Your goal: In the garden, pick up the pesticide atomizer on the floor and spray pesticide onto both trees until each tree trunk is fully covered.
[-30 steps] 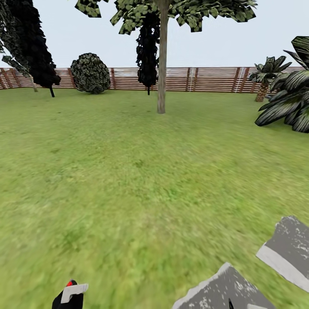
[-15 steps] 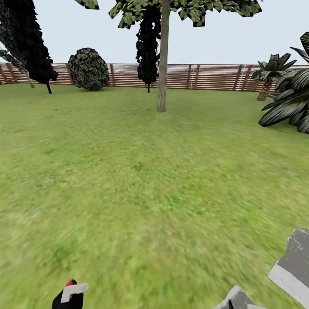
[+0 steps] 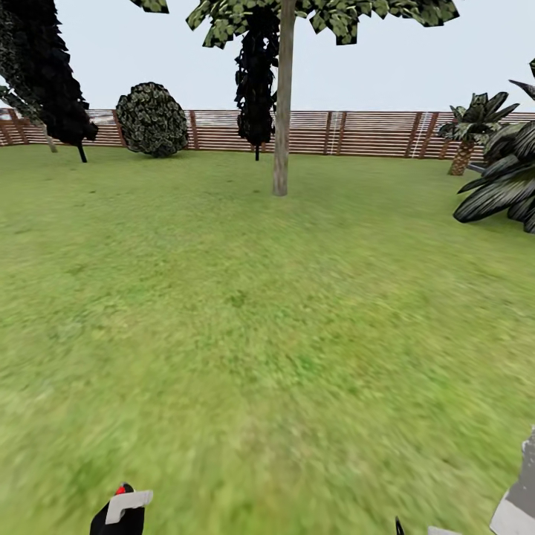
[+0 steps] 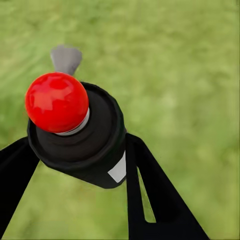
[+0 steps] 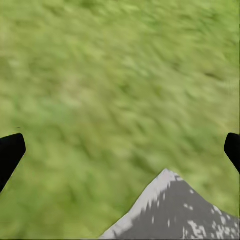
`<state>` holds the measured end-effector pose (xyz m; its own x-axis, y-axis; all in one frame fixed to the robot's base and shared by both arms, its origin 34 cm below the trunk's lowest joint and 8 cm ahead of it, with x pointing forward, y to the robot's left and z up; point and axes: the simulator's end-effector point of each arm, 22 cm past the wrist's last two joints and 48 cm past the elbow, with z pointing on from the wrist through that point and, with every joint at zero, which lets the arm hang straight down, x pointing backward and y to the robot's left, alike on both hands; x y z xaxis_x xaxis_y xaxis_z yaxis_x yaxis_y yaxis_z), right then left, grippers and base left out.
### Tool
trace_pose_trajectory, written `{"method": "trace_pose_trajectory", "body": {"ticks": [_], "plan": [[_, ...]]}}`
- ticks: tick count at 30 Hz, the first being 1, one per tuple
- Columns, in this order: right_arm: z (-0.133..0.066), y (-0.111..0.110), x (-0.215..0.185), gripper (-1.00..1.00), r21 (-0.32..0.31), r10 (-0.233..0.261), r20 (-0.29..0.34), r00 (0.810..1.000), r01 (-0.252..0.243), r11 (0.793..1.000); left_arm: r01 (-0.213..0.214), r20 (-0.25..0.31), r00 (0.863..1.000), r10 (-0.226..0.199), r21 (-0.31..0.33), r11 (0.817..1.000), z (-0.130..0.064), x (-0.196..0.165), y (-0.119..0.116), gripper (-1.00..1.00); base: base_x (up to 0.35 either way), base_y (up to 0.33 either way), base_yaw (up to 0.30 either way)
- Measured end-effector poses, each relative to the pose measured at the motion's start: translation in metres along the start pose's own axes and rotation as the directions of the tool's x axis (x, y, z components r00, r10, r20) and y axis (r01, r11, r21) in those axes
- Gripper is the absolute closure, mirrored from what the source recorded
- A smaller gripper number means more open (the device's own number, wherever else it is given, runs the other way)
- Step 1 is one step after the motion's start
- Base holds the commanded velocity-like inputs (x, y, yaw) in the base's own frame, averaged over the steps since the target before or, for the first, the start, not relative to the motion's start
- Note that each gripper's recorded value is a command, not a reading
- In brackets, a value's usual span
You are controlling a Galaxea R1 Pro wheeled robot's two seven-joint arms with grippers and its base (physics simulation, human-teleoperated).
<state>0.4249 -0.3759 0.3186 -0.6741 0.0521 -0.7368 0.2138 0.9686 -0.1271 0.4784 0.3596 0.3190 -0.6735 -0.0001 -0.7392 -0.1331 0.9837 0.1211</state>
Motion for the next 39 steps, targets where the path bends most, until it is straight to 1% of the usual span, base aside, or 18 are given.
{"method": "trace_pose_trajectory", "body": {"ticks": [9, 17, 34, 39], "plan": [[0.0, -0.001, 0.0, -1.0, 0.004, 0.002, 0.0, 1.0, -0.002, 1.0, -0.001, -0.011, 1.0, 0.001, 0.005, 1.0, -0.001, 0.005, -0.002, 1.0, 0.337, 0.0, 0.0], [0.0, -0.002, 0.0, -1.0, 0.008, 0.012, 0.001, 1.0, -0.012, 1.0, 0.0, -0.01, 1.0, 0.0, 0.002, 1.0, -0.001, 0.004, -0.001, 1.0, 0.337, 0.0, 0.0], [-0.001, -0.005, 0.003, -1.0, 0.009, 0.006, -0.006, 1.0, -0.006, 1.0, -0.002, 0.0, 1.0, 0.002, 0.014, 1.0, 0.0, 0.0, -0.003, 1.0, 0.338, 0.0, 0.0], [-0.004, -0.002, 0.018, -1.0, 0.005, 0.008, -0.038, 0.999, -0.007, 1.0, -0.006, 0.013, 1.0, 0.006, 0.004, 1.0, 0.001, -0.006, 0.003, 1.0, 0.338, 0.0, 0.0]]}}
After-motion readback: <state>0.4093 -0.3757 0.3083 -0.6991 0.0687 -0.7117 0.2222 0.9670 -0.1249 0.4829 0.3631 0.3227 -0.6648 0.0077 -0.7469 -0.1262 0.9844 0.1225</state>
